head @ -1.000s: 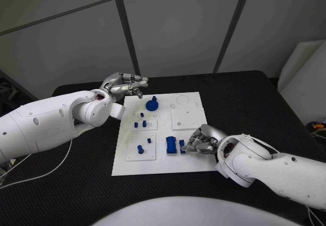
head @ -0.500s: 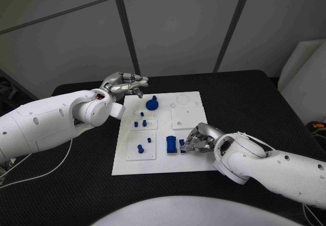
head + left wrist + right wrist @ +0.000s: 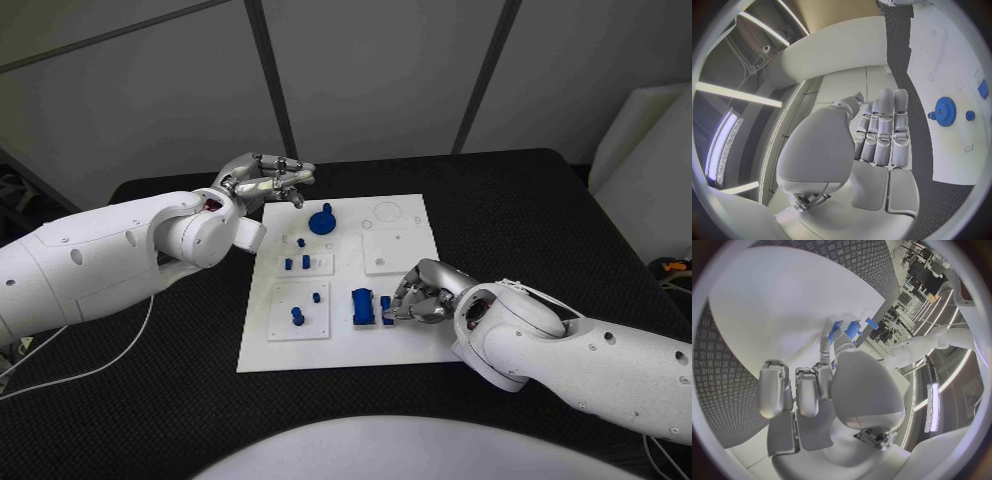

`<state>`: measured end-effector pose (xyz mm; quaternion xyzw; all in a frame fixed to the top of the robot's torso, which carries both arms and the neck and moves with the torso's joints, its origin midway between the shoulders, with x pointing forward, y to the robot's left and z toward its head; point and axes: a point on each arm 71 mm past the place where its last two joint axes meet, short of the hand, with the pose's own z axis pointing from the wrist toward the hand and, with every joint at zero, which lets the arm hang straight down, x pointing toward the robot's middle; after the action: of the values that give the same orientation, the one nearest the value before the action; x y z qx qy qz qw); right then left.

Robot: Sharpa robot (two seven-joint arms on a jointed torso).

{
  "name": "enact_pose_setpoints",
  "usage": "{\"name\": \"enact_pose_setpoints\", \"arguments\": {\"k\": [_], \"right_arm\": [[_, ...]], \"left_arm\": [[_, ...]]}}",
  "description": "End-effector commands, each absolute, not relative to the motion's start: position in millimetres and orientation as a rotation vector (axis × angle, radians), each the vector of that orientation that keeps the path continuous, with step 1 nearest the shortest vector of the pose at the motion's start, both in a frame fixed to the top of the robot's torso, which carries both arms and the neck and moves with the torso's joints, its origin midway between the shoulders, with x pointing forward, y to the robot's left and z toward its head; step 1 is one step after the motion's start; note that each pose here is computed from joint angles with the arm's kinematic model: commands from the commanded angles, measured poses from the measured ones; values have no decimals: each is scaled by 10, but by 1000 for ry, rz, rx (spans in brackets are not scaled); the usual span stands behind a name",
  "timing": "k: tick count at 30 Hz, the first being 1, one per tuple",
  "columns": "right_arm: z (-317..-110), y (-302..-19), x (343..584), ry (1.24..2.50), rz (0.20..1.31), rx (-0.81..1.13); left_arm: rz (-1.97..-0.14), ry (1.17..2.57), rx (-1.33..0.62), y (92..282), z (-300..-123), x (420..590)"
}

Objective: Assemble the parts on the task board

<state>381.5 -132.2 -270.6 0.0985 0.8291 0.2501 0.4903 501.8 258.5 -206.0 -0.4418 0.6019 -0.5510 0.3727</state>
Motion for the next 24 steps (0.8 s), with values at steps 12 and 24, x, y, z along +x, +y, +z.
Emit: {"name": "enact_pose_setpoints", "arguments": {"k": [12, 24], "right_arm": [[-2629, -1473, 3850, 1899, 878, 406], [-2468, -1803, 4465, 1698, 1167, 802]], "left_arm": [[-1415, 1535, -1133, 2603, -2056, 5033], [-1382, 1452, -1203, 2718, -2147, 5071]]}}
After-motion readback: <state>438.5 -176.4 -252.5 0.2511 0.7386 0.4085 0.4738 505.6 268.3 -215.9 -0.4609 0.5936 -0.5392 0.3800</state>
